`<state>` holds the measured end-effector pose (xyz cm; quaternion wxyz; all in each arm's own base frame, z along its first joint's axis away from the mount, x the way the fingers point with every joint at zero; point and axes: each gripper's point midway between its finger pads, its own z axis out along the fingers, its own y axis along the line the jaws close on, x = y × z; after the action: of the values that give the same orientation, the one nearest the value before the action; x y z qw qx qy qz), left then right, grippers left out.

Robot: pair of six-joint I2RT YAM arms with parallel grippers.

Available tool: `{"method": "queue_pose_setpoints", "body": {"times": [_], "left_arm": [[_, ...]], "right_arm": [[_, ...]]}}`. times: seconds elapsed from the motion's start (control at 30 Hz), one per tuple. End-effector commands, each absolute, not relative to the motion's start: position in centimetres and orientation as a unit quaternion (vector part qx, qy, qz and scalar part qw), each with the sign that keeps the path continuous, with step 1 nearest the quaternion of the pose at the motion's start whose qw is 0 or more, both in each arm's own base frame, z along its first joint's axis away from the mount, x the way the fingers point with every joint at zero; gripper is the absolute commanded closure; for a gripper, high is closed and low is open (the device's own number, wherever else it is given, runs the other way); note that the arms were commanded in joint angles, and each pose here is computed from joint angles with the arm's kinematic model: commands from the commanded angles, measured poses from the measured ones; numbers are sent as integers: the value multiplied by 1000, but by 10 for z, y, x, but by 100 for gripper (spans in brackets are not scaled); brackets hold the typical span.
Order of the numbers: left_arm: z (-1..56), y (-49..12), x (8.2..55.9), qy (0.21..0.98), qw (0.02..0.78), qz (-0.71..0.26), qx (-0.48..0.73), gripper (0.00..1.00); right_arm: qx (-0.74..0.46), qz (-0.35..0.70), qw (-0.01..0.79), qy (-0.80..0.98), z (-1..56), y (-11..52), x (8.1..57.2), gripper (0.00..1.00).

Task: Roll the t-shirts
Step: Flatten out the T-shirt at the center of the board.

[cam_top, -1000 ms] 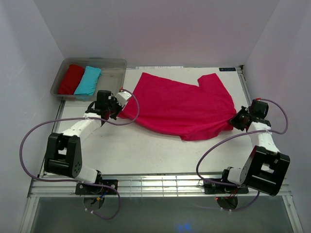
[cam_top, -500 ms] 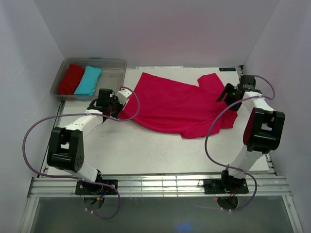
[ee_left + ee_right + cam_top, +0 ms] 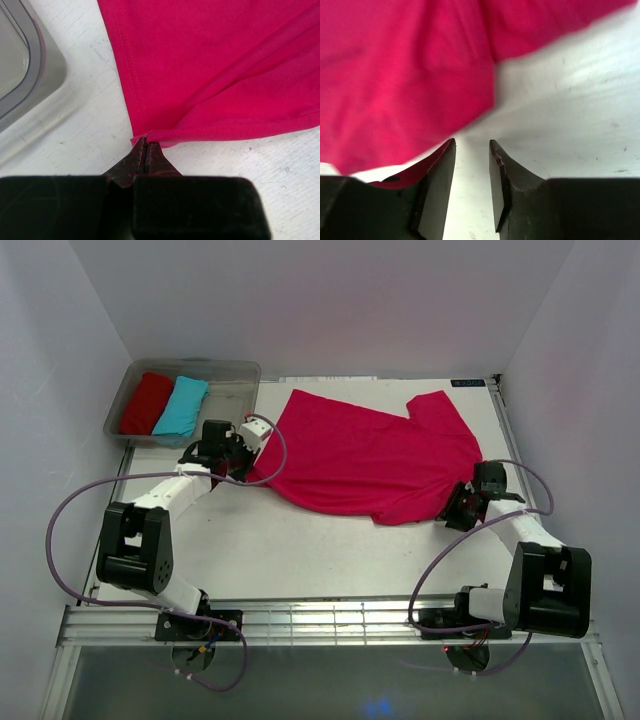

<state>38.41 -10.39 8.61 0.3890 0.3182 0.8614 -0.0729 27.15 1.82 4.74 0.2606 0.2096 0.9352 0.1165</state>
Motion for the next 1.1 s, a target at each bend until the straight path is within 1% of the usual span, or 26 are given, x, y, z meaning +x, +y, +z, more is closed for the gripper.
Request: {"method": "queue_pose_setpoints", "body": {"times": [0.0,0.07,0.13,0.27,0.3,0.4,0.43,0.47,0.5,0.53,0.63,0.67,0.73,0.77,0.87,1.03,1.07], "left_arm": [[110,-113,390,852,411,-93,311,100],[114,-117,388,851,412,-105,310,100],[117,-120,387,850,412,-113,309,100],[122,-120,390,849,415,-111,308,100],[124,-120,392,848,418,-109,308,100],[126,-119,393,847,418,-107,309,100],[125,-120,392,847,418,-107,310,100],[125,-119,393,848,417,-107,310,100],[124,-119,393,848,416,-107,311,100],[125,-119,394,847,417,-107,311,100],[124,-119,395,848,416,-105,311,100],[125,-119,395,848,416,-105,311,100],[126,-119,397,848,417,-104,310,100],[126,-119,398,848,418,-104,310,100],[127,-120,400,847,419,-105,309,100],[128,-121,402,847,420,-107,307,100],[128,-120,401,848,420,-106,307,100]], "right_arm": [[221,133,265,929,36,25,275,60],[218,140,272,927,31,27,278,52],[214,147,274,926,28,29,281,47],[217,143,260,930,15,28,284,46],[216,145,259,930,12,29,286,47],[213,153,272,926,17,33,295,56],[210,152,286,923,23,32,303,61],[204,151,294,922,27,33,308,76],[199,152,310,917,38,34,321,88],[197,151,314,916,44,35,325,92],[184,142,325,917,65,42,341,92],[181,130,313,923,66,45,336,92],[172,122,315,925,76,51,336,92],[168,104,323,925,84,52,336,92],[164,104,338,921,96,61,337,92],[169,111,340,919,96,67,356,92],[166,115,326,924,88,71,361,92]]}}
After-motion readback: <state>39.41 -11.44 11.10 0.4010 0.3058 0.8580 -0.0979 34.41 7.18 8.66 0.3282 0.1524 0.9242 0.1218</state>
